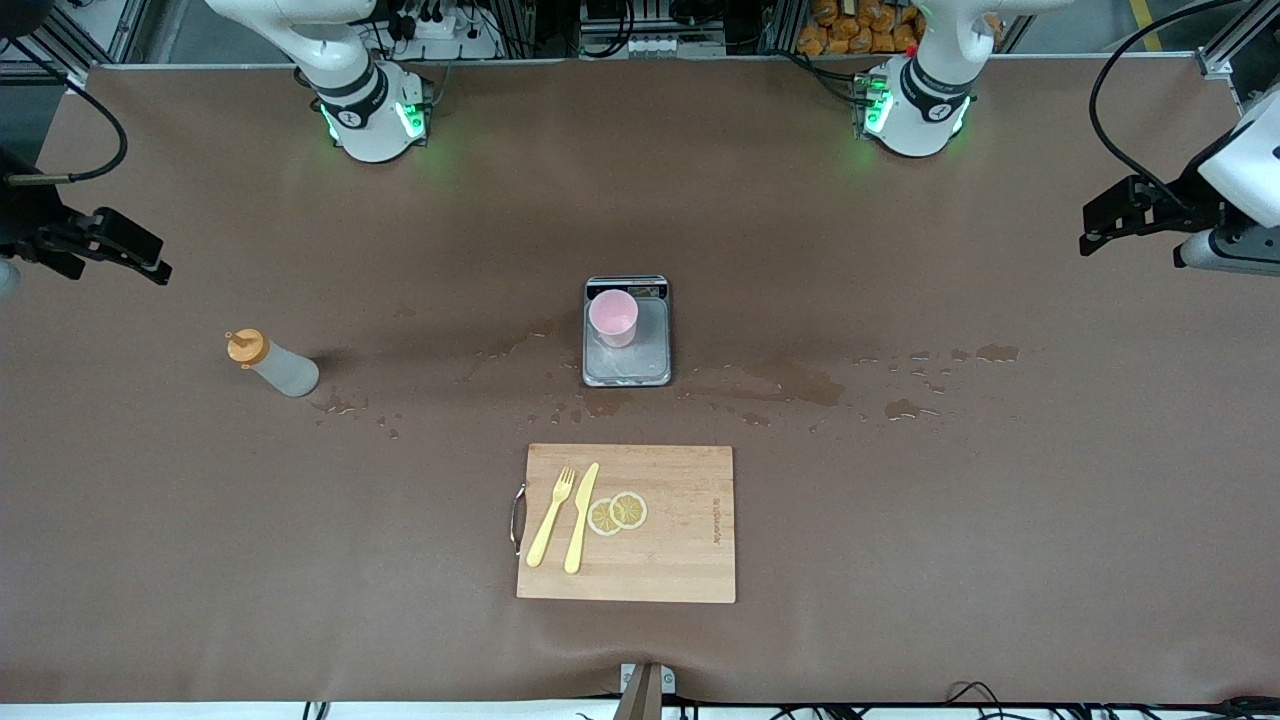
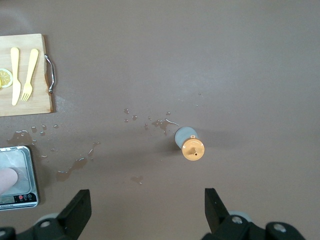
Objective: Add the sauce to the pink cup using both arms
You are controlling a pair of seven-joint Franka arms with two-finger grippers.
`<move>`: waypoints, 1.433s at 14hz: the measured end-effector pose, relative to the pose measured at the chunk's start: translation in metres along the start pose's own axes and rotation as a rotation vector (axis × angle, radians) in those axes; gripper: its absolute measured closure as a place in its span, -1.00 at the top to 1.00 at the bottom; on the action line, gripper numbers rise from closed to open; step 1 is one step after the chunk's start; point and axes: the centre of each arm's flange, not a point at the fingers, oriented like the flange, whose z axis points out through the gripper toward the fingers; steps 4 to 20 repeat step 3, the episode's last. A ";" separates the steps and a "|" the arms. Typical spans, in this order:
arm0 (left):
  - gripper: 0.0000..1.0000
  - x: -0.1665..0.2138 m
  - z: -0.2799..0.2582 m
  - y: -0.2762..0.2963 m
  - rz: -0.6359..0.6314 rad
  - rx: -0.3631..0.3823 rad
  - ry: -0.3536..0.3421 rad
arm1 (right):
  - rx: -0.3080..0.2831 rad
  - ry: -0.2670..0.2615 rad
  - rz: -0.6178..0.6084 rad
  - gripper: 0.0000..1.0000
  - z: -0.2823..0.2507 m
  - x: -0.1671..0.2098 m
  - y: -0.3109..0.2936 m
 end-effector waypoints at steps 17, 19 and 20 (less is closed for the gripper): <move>1.00 0.000 0.000 0.000 -0.010 0.000 0.000 | -0.002 0.004 0.000 1.00 0.000 0.000 0.000; 1.00 0.000 0.000 0.000 -0.010 0.000 0.000 | -0.002 0.004 0.000 1.00 0.000 0.000 0.000; 1.00 0.000 0.000 0.000 -0.010 0.000 0.000 | -0.002 0.004 0.000 1.00 0.000 0.000 0.000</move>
